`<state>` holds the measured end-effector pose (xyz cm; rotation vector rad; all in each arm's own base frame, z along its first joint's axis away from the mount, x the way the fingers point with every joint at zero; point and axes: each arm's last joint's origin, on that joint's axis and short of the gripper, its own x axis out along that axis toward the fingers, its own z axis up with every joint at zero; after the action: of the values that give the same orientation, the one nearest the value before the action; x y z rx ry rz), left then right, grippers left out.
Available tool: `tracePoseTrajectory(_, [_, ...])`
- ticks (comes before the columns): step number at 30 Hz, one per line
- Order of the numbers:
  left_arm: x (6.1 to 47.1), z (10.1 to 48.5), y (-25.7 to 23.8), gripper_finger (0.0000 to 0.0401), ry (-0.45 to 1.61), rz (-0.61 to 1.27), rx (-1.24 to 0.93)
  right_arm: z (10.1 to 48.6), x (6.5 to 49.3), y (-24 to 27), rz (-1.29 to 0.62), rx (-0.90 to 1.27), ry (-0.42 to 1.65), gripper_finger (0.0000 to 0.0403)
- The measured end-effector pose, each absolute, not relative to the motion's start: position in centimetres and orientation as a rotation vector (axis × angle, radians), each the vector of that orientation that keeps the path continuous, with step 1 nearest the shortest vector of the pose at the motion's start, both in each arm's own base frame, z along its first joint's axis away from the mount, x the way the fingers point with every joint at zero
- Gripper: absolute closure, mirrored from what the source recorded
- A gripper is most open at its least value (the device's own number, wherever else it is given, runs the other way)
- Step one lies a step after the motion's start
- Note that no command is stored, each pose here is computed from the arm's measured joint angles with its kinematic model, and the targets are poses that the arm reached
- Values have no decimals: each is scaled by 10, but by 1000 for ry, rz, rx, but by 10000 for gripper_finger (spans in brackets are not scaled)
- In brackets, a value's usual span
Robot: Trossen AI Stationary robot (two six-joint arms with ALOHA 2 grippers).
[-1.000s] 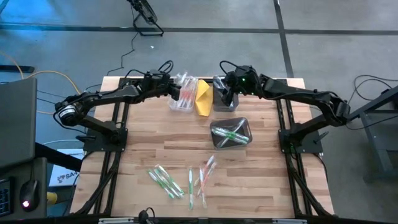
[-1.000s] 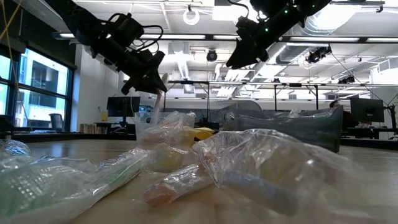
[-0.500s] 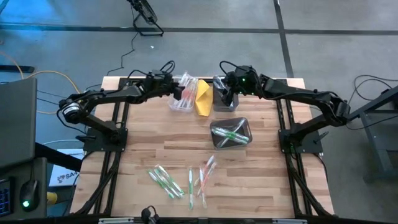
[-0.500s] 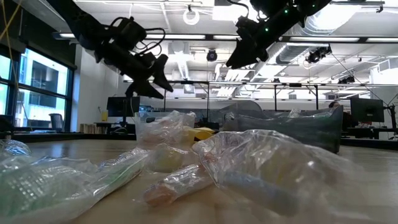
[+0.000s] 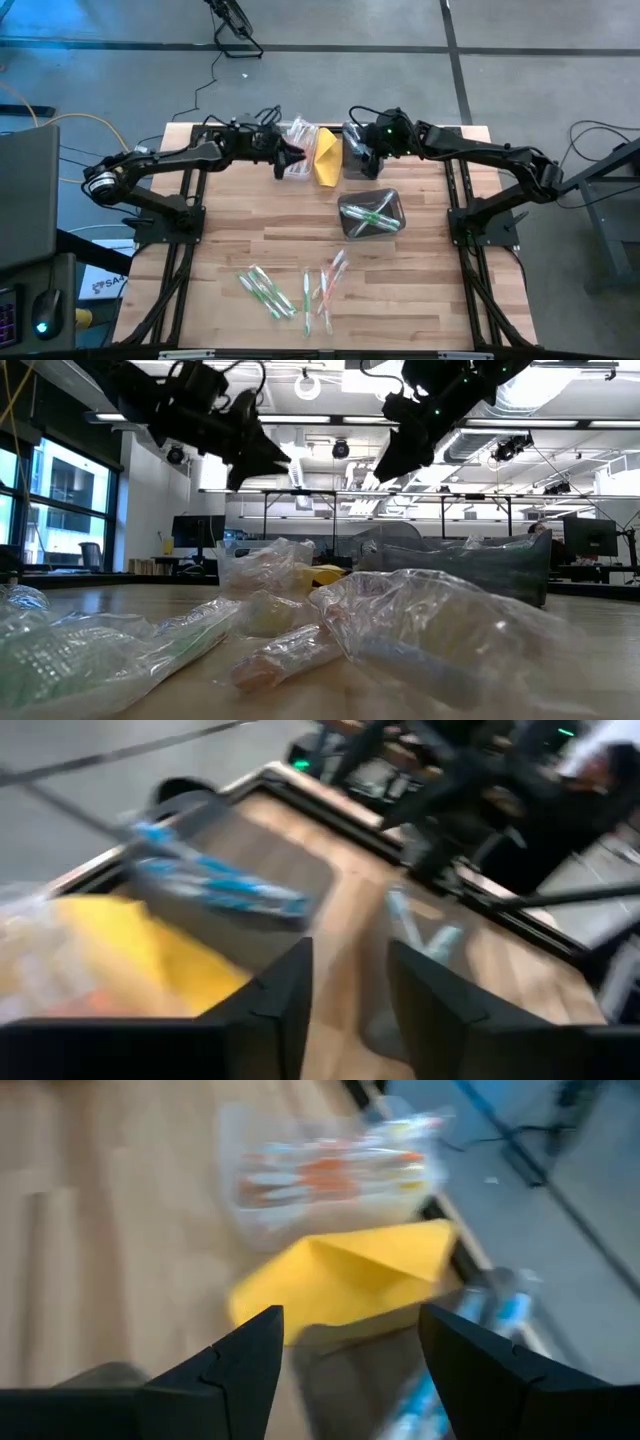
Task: Pick & Place Toothbrushes
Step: Put the green toothbrush into the bottom black transparent bin
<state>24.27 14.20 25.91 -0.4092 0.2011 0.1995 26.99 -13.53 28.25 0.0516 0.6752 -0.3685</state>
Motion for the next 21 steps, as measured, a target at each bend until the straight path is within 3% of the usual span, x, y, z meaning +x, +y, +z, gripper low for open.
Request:
tracePoseTrajectory(9, [260, 263, 103, 366, 214, 105, -297, 283, 283, -103, -89, 168, 639, 192])
tracePoseTrajectory(21, [274, 256, 46, 400, 311, -95, -292, 283, 301, -27, -18, 68, 656, 305])
